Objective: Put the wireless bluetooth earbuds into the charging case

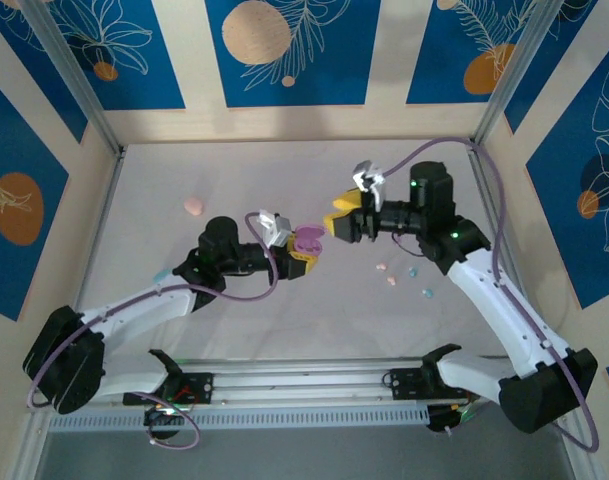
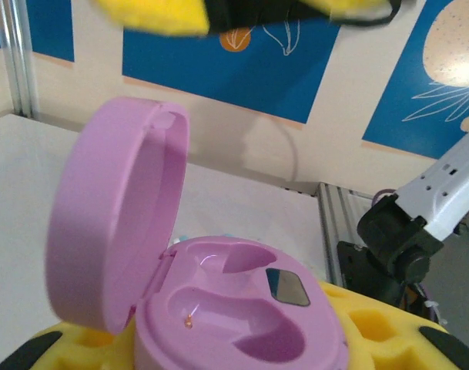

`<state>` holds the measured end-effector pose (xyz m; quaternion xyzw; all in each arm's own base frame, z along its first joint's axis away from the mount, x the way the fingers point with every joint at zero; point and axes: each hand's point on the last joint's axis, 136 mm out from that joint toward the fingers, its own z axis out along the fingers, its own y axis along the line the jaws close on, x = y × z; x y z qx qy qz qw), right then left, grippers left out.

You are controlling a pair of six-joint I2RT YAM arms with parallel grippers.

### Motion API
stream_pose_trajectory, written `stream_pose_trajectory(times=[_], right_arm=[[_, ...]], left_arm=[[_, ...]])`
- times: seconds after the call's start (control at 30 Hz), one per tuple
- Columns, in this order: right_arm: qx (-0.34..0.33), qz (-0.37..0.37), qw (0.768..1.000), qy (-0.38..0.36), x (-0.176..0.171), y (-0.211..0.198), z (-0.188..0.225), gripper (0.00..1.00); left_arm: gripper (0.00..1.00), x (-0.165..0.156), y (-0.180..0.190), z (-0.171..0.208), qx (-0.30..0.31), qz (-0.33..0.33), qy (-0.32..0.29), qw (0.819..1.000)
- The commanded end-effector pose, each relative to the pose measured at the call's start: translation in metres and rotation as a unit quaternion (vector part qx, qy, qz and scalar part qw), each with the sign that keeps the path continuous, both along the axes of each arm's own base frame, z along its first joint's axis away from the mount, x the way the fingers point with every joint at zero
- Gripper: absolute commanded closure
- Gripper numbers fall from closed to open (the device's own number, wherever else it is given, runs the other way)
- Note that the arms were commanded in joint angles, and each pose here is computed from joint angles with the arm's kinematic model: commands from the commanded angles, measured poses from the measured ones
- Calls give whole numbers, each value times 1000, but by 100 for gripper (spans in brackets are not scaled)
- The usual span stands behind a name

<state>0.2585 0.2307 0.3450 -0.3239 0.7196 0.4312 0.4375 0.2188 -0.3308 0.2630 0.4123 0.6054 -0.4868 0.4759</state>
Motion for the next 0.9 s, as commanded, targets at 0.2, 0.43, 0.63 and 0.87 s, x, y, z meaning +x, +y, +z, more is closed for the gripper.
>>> stream_pose_trajectory(times=[0.2,0.43,0.63,0.87], right_arm=[[-27,-306,887,346,70,-118,-117,53],[-126,-341,808,464,87,-140,-225,65],[-174,-378,772,480,101,-161,-258,66],[-227,-431,721,493,105,-201,-285,68]], left_arm=[[72,19,3,3,-63,58,-20,996],[72,18,6,-4,-63,65,-10,996],[72,16,9,-1,-62,66,-11,996],[72,13,11,2,-60,67,-16,996]])
